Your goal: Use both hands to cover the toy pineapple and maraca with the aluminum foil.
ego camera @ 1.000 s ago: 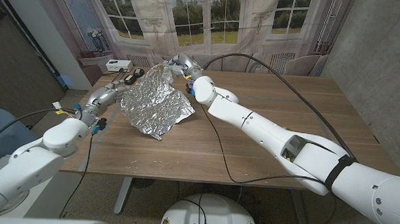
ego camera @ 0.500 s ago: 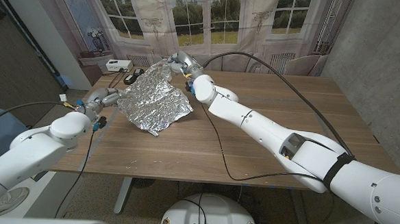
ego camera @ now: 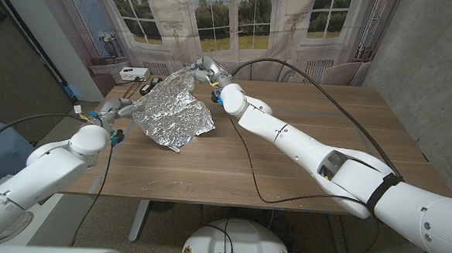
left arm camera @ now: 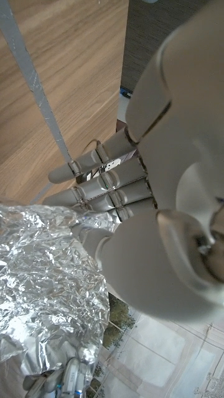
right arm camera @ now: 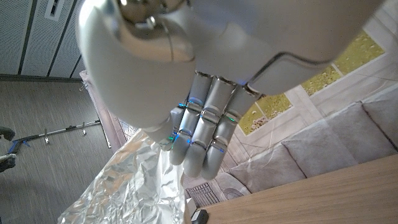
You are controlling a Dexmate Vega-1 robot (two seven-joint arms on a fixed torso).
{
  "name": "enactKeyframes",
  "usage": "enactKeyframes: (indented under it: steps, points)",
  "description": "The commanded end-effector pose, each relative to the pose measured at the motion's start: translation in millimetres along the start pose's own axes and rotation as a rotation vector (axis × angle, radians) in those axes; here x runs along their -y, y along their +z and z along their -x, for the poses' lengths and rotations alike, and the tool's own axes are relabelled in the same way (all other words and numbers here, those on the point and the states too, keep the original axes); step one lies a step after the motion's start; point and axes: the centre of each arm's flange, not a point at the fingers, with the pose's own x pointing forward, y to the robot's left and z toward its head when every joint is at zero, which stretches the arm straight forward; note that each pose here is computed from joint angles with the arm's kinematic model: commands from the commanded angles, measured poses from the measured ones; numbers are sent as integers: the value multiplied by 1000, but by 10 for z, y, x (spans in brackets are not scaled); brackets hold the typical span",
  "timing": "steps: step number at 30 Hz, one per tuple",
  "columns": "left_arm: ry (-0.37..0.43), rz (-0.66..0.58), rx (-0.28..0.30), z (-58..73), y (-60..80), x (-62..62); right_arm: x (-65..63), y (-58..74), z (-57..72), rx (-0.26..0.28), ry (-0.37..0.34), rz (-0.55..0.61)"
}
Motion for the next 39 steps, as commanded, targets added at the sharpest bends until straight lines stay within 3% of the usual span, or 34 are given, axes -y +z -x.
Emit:
enactKeyframes:
  steps: [1, 7, 15, 22, 30, 34, 39]
  points:
    - [7, 121, 21, -186, 7, 71, 47, -70, 2, -35, 74, 5]
    - [-64, 182, 2, -347, 1, 132, 87, -113, 17, -61, 101, 37]
    - [-124, 246, -12, -521, 23, 206, 111, -248, 62, -78, 83, -2]
    - [-153, 287, -21, -580, 28, 254, 135, -306, 102, -82, 57, -29]
    - [-113, 375, -51, -415, -25, 204, 135, -305, 229, -42, -84, -27]
    - [-78, 391, -93, -302, -47, 155, 136, -277, 268, -41, -114, 29]
    - [-42, 356, -155, -195, -54, 112, 129, -264, 356, 18, -211, 53]
